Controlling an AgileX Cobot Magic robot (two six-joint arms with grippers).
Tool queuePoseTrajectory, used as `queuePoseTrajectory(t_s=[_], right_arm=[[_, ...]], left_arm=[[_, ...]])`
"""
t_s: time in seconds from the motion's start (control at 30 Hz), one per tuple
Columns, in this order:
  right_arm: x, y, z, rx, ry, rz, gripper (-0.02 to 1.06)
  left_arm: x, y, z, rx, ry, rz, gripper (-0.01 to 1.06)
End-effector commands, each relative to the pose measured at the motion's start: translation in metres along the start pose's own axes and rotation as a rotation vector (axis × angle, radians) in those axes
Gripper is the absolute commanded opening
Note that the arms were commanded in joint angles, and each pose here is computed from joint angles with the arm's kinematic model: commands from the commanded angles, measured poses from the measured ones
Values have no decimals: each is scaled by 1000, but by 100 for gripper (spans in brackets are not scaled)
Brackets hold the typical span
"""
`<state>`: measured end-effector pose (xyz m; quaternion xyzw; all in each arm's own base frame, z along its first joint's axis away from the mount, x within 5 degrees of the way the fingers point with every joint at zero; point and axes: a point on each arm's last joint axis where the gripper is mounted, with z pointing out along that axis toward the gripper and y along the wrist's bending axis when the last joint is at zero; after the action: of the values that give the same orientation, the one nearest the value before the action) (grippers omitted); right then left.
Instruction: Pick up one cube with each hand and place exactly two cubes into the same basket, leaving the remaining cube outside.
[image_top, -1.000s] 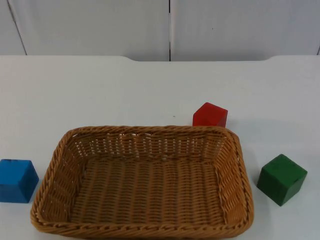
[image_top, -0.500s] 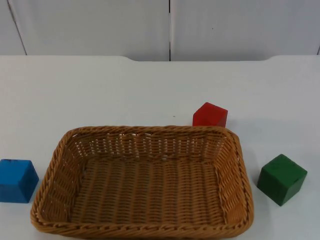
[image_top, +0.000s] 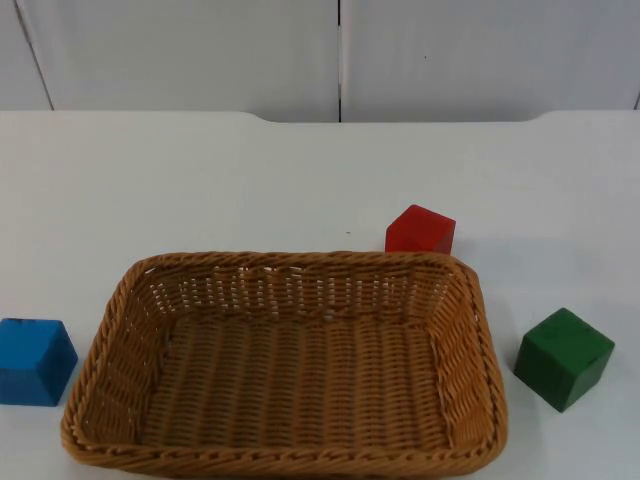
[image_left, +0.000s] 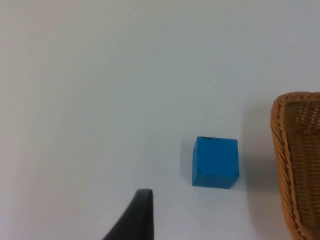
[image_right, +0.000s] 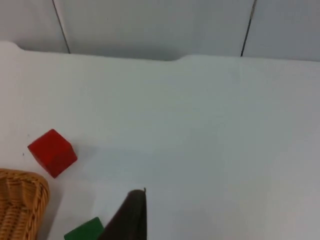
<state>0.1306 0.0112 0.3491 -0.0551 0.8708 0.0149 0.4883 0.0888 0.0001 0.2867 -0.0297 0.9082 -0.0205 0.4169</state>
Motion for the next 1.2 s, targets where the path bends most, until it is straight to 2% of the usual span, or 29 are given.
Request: queuePoseTrajectory(t_s=[0.0, 0.1, 0.37, 0.5, 0.8, 0.93, 1.1, 1.17], right_arm=[[-6, 0, 9, -1, 9, -7, 105], [-9, -1, 35, -6, 94, -11, 105], [-3, -1, 76, -19, 242, -15, 105], [4, 5, 93, -91, 329, -26, 105], [10, 11, 109, -177, 390, -45, 105], [13, 20, 112, -209, 419, -94, 105], [18, 44, 119, -274, 452, -215, 105], [21, 49, 121, -287, 466, -239, 105]], left_arm=[[-4, -1, 5, 12, 3, -14, 105], [-7, -1, 13, 10, 38, -16, 105], [-10, 0, 30, 6, 104, -13, 105], [-11, 0, 41, 21, 159, 9, 105], [-12, -4, 62, 78, 232, 12, 105], [-14, -3, 71, 70, 248, 20, 105], [-11, -3, 83, 78, 308, 29, 105], [-12, -3, 84, 79, 307, 27, 105]])
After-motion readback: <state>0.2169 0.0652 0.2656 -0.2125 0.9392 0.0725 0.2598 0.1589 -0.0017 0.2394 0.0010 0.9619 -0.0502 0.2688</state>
